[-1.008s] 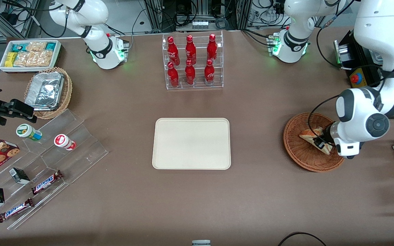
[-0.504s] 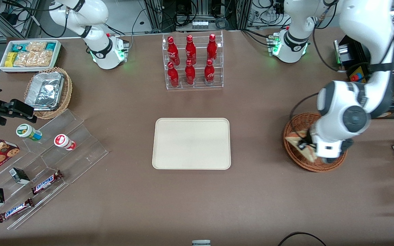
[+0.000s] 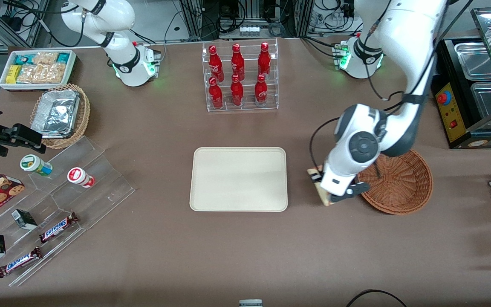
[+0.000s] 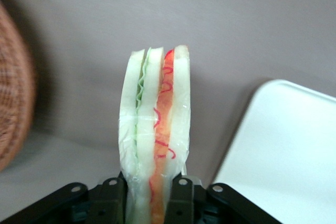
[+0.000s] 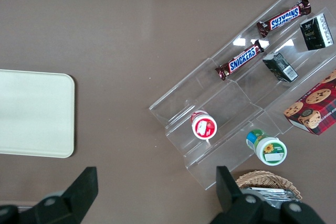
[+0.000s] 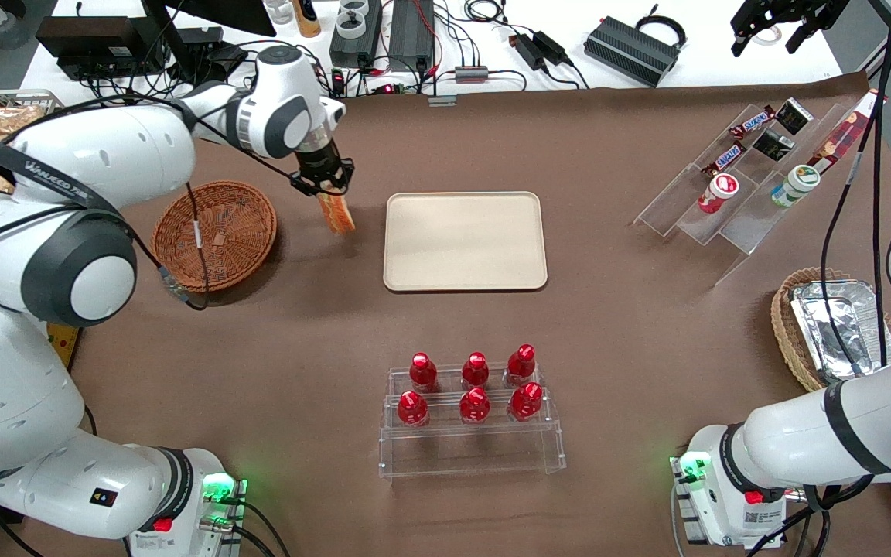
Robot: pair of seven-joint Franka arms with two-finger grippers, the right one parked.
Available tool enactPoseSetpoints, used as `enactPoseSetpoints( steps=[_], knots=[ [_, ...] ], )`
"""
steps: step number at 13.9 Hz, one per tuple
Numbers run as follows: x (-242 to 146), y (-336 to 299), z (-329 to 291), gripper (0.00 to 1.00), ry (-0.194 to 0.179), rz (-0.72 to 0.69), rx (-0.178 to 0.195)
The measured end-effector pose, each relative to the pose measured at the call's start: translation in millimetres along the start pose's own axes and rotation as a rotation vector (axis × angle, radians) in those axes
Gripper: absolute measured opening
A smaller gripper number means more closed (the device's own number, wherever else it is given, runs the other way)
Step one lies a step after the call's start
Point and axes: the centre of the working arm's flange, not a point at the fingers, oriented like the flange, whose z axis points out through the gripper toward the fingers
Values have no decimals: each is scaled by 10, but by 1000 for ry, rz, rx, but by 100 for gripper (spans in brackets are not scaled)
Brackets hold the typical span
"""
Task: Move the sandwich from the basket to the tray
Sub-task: 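Carry the sandwich with the left gripper over the cream tray, then lower the sandwich onto the tray and open the left gripper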
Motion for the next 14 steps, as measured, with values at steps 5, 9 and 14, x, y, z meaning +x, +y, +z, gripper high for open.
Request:
enactPoseSetpoints(
  steps=[5,9,14],
  knots=[
    [-303,555,184,33,67,94,-71],
    [-629,1045,473,37,89,209,-98],
    [-1024,1412,851,38,57,327,-70]
  ],
)
